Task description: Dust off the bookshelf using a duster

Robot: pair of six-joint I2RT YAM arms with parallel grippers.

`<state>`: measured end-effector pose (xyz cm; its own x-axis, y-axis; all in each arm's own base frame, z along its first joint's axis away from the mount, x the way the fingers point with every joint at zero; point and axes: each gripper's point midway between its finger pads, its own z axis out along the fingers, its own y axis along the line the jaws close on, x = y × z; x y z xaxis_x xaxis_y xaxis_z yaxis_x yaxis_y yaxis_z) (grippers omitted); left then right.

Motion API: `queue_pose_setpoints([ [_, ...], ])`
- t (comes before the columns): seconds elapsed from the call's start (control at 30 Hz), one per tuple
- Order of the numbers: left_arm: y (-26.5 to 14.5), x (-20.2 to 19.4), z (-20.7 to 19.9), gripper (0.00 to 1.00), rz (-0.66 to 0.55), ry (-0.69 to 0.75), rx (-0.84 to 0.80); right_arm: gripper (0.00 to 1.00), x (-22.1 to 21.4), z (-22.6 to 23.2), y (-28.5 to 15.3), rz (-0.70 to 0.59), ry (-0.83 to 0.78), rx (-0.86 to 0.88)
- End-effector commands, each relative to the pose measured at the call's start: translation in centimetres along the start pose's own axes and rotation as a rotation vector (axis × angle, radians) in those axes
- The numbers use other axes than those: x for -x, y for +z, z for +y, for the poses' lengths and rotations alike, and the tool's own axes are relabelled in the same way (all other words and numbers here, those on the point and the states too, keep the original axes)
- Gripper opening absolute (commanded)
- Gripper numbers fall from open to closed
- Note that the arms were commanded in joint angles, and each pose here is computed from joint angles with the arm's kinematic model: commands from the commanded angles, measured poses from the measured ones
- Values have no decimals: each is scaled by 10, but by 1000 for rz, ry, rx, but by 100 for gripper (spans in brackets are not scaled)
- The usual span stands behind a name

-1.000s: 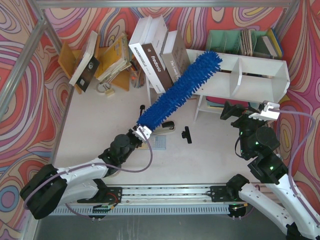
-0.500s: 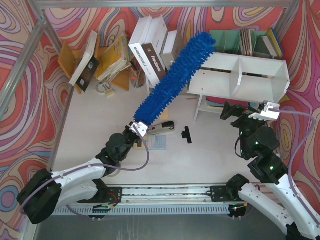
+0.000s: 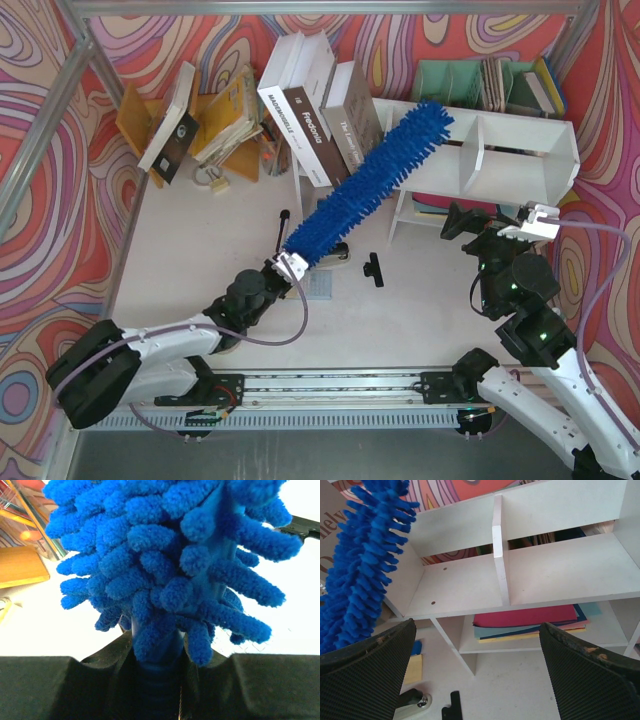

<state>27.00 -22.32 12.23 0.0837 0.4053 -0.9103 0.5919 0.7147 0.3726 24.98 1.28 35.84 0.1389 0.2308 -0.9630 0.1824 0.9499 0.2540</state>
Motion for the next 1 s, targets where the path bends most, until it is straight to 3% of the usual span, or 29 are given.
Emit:
queue_pose_setpoints([
  [0.0,0,40,11,0,-105,-8,35,99,2,-4,-1,-7,-11,-15],
  [0.3,-31,113,54,0,-298,-108,160,99,1,-4,-1,-6,-8,-14],
  [0.53,-67,151,108,0,-299,-393,367,99,1,-5,-2,-5,-5,-14],
  [0.77,-88,152,144,0,-93,-573,549,99,1,-4,-2,-5,-4,-12],
  [0.97,-80,133,139,0,132,-579,557,99,0,-4,-1,-2,-4,-11],
])
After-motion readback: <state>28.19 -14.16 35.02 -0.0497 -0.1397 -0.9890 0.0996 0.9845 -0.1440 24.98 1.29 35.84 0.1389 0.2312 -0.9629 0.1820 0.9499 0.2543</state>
